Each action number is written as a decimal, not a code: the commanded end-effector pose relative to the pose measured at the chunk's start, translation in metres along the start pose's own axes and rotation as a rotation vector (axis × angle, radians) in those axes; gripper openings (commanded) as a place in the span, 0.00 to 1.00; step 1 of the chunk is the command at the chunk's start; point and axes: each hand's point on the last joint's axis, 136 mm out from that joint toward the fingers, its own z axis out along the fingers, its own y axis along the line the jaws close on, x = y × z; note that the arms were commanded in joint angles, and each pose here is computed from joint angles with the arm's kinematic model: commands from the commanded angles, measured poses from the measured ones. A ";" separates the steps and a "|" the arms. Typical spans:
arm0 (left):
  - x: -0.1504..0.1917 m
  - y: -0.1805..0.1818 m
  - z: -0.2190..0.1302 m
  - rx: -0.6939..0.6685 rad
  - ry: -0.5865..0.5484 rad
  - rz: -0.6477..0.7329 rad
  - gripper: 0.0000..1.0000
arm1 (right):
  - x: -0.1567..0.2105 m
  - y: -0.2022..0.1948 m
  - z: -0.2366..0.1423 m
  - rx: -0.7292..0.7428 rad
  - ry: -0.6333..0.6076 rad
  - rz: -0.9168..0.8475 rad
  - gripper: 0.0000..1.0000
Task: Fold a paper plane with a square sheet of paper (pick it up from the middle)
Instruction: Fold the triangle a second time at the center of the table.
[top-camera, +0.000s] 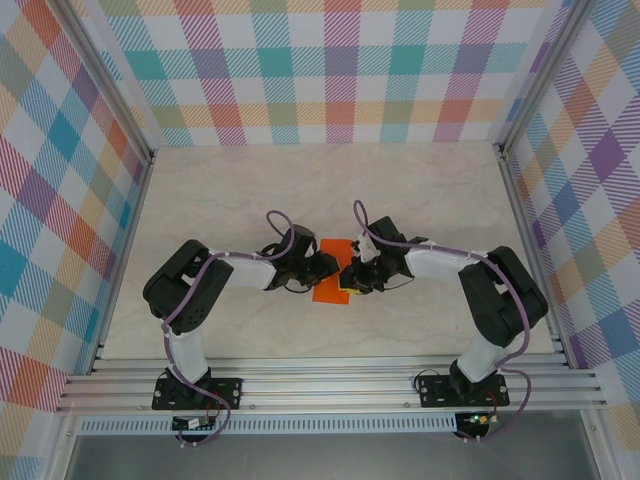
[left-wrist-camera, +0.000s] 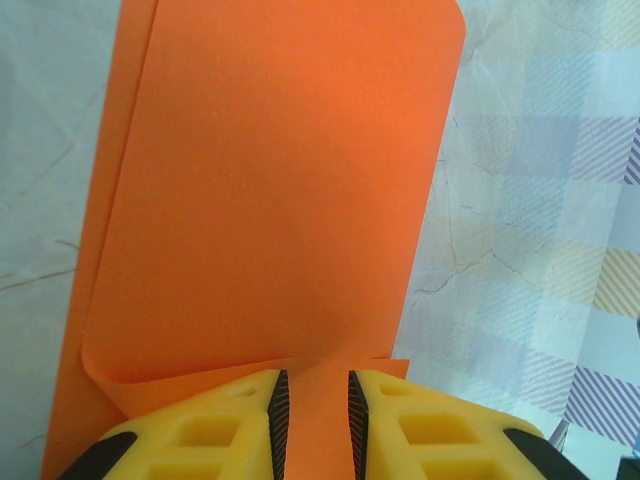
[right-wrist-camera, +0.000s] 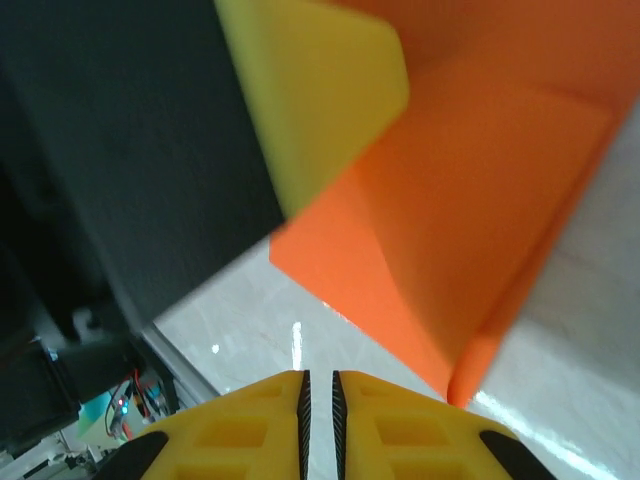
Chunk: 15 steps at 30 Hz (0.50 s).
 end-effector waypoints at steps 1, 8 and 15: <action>0.012 0.020 0.006 -0.057 0.030 -0.012 0.25 | -0.003 -0.011 0.011 0.032 0.022 0.024 0.17; 0.011 0.017 0.005 -0.051 0.028 -0.004 0.25 | 0.011 -0.058 0.024 0.169 0.065 0.095 0.16; 0.005 0.005 -0.002 -0.030 0.011 0.029 0.29 | 0.023 -0.073 0.026 0.206 0.084 0.116 0.16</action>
